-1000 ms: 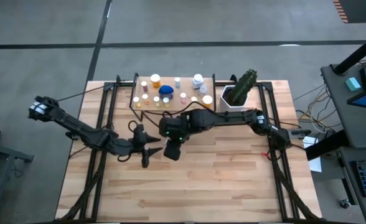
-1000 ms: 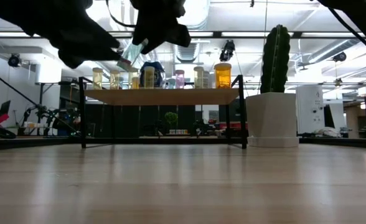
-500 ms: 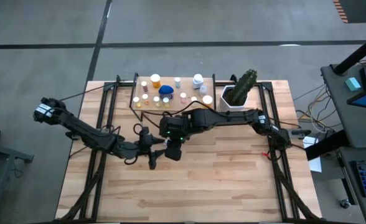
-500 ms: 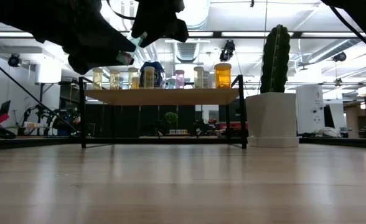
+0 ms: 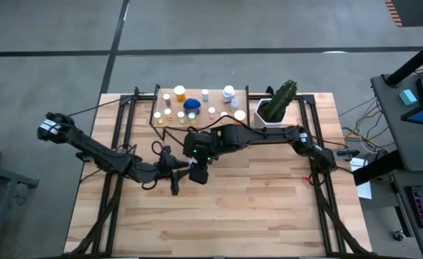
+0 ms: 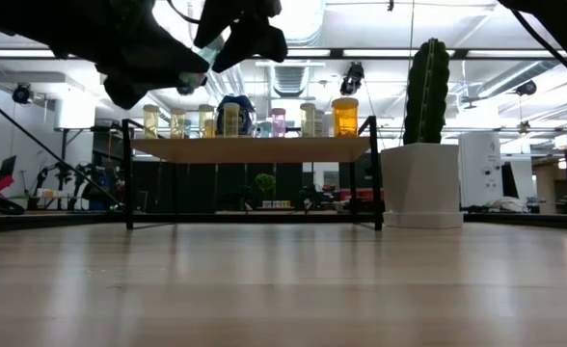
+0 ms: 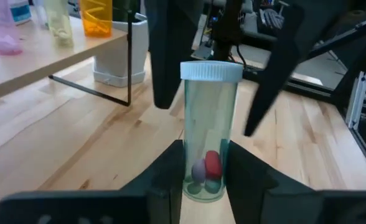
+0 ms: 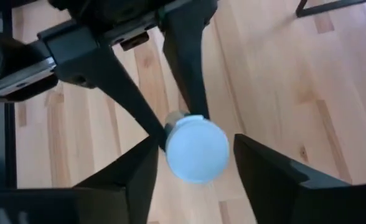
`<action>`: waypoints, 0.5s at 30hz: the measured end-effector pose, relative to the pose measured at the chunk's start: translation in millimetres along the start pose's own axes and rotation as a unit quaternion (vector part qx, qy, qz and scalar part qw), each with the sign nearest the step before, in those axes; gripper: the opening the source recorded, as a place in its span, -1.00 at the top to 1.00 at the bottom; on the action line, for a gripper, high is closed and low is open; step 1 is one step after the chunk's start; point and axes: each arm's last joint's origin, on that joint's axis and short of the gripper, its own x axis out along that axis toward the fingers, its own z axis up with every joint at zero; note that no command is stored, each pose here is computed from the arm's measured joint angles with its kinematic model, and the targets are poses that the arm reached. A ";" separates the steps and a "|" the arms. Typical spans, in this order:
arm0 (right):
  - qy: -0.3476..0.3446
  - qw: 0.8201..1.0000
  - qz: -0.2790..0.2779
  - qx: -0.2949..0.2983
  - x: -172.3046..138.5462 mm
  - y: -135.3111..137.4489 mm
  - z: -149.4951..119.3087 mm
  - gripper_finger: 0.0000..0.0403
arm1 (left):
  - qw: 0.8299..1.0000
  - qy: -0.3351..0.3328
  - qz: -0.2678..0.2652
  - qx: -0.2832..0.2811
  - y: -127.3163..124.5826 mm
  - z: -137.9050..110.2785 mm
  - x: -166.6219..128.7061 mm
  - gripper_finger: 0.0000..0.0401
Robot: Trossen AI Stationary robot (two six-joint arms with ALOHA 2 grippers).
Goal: Pick and place medicine bottles onto shelf by color
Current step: Put the light blue pill bottle on the shelf
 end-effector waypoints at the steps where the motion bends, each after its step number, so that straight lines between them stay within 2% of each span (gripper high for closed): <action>1: -0.002 1.000 0.000 -0.001 -1.8 0.2 0.2 -0.03 | 1.000 -0.002 0.003 -0.001 0.4 0.7 -0.6 0.62; 6: -0.032 0.999 -0.028 -0.019 -21.9 0.2 3.1 -0.13 | 1.000 -0.014 0.016 -0.005 1.9 3.7 -2.8 0.56; 9: -0.083 0.994 -0.052 -0.036 -47.9 1.1 8.9 -0.14 | 0.999 -0.023 0.020 -0.010 2.8 7.1 -5.2 0.56; 12: -0.144 0.987 -0.050 -0.058 -79.5 3.0 15.4 -0.14 | 0.999 -0.039 0.028 -0.010 3.9 13.4 -8.8 0.55; 15: -0.189 0.978 -0.048 -0.081 -98.0 6.2 19.5 -0.14 | 0.997 -0.069 0.021 0.005 4.0 25.3 -15.2 0.55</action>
